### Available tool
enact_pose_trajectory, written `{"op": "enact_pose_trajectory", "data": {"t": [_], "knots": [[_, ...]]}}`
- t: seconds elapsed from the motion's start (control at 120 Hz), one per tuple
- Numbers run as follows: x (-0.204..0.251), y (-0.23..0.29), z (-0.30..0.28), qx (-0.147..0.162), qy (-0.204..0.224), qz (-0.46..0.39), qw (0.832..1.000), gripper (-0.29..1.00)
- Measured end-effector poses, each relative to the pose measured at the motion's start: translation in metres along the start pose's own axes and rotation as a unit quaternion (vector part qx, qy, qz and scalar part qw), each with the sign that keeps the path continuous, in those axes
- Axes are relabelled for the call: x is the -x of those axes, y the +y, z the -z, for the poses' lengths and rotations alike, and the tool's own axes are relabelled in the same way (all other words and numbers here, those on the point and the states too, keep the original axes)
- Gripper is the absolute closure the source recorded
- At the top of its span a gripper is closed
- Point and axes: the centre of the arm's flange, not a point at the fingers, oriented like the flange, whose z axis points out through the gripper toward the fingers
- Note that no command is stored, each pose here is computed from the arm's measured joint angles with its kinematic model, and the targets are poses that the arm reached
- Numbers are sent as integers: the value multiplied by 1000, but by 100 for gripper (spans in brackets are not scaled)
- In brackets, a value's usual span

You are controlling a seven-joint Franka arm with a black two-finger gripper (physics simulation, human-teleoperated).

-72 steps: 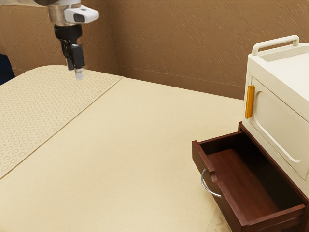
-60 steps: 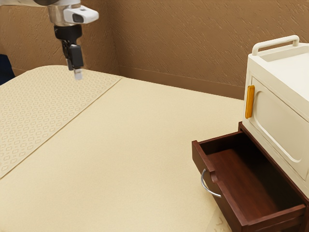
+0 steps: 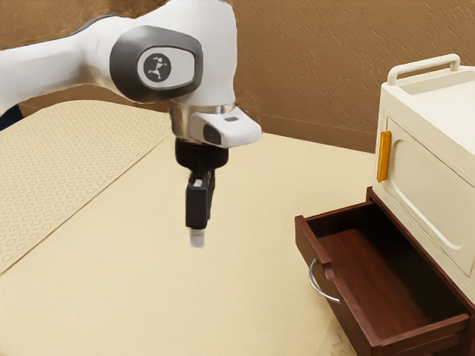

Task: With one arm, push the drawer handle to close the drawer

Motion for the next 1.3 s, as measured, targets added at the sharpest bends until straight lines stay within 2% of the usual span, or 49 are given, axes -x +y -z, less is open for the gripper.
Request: {"op": "enact_pose_trajectory", "data": {"t": [0.2,0.283,0.408,0.55,0.75,0.9,1.3], "knots": [[-28,8,-59,22,9,48,999,46],[-31,-4,-66,16,13,88,996,57],[-47,-46,-94,28,21,135,990,68],[-61,-93,-124,15,19,169,985,74],[-98,-62,-135,-22,37,161,986,77],[-126,-58,-128,-30,61,156,985,78],[-169,-48,-146,-68,76,136,985,79]]}}
